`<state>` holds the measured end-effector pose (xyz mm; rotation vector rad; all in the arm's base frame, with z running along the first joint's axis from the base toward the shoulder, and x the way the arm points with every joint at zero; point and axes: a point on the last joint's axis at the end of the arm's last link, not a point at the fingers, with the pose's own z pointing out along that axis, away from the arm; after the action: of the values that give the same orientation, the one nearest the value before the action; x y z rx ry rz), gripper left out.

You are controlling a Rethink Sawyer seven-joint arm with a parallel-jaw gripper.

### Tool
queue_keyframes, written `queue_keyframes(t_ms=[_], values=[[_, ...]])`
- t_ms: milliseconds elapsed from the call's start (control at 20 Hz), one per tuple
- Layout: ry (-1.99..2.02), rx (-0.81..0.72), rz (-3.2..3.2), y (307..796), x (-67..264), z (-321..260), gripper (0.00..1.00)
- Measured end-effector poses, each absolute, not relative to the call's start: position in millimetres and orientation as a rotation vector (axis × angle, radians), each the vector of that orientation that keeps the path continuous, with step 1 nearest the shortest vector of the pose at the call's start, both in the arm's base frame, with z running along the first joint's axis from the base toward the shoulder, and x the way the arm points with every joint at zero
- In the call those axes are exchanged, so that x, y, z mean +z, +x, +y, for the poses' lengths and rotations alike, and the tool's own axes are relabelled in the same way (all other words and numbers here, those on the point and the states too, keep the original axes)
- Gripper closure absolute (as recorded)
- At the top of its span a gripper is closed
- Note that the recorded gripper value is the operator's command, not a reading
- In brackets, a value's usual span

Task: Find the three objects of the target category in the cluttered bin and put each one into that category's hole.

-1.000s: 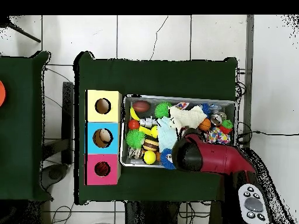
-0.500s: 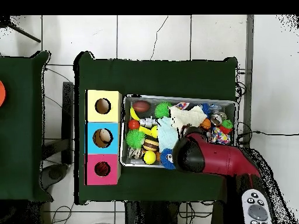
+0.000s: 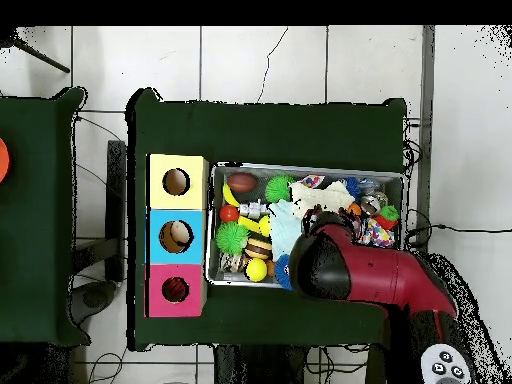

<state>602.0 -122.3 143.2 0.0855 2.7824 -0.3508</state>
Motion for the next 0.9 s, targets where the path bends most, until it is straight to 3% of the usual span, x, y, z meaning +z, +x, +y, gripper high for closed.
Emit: queue_keyframes(t_ms=[900], values=[[-0.005, -0.200, 2.818, 601, 149, -37, 0.00]])
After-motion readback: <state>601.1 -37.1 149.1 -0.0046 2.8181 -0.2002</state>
